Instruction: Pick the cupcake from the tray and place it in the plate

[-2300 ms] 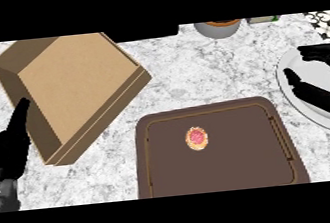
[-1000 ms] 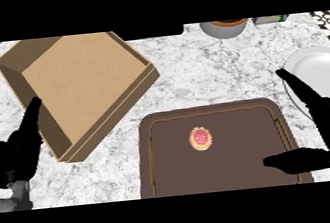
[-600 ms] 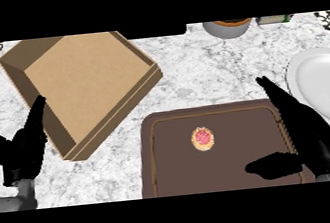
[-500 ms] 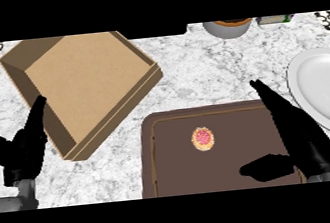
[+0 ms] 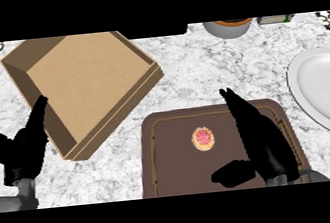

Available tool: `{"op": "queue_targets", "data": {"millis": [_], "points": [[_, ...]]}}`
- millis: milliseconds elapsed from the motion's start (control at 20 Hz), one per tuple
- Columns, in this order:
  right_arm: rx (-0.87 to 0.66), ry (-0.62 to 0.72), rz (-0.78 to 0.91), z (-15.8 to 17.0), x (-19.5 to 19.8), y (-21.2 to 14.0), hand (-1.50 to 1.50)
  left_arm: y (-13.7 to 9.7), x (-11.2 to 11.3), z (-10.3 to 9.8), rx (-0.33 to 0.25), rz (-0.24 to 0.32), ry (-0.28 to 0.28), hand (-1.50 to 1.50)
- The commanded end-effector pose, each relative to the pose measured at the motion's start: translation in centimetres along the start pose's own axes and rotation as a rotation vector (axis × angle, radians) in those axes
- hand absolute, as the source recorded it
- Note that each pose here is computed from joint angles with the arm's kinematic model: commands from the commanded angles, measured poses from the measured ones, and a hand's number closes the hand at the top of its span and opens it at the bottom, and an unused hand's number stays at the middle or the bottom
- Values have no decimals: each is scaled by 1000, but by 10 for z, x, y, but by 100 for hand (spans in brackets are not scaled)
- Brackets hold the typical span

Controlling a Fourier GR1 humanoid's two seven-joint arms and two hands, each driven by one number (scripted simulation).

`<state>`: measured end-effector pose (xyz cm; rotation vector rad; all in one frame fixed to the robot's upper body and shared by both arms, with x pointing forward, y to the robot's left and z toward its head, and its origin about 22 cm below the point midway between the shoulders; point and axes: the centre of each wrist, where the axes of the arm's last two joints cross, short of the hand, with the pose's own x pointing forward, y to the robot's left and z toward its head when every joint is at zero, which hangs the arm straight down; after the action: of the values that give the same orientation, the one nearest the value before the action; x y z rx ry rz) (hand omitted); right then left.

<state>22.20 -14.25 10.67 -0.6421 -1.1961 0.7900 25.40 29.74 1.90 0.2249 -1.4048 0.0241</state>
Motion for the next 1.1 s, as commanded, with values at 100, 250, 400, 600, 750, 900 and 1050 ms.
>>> {"op": "queue_targets", "data": {"millis": [100, 250, 400, 600, 750, 900, 1050], "points": [[-10, 70, 75, -6, 10, 18, -150, -51, -38, 20, -168, 92, 198, 0], [-24, 101, 117, -12, 10, 22, -150, -47, -42, 18, -147, 93, 196, 0], [-21, 112, 114, -22, 13, 29, -150, -47, -37, 12, -156, 92, 193, 0], [7, 112, 111, -22, 18, 45, -150, -52, -37, 14, -173, 72, 196, 0], [22, 131, 123, -32, 4, 47, -150, -40, -43, 19, -156, 82, 202, 0], [52, 116, 131, -29, 16, 56, -150, -51, -41, 20, -171, 72, 186, 0], [108, 119, 217, -45, 8, 66, 150, -39, -37, 24, -185, 84, 181, 0]]}}
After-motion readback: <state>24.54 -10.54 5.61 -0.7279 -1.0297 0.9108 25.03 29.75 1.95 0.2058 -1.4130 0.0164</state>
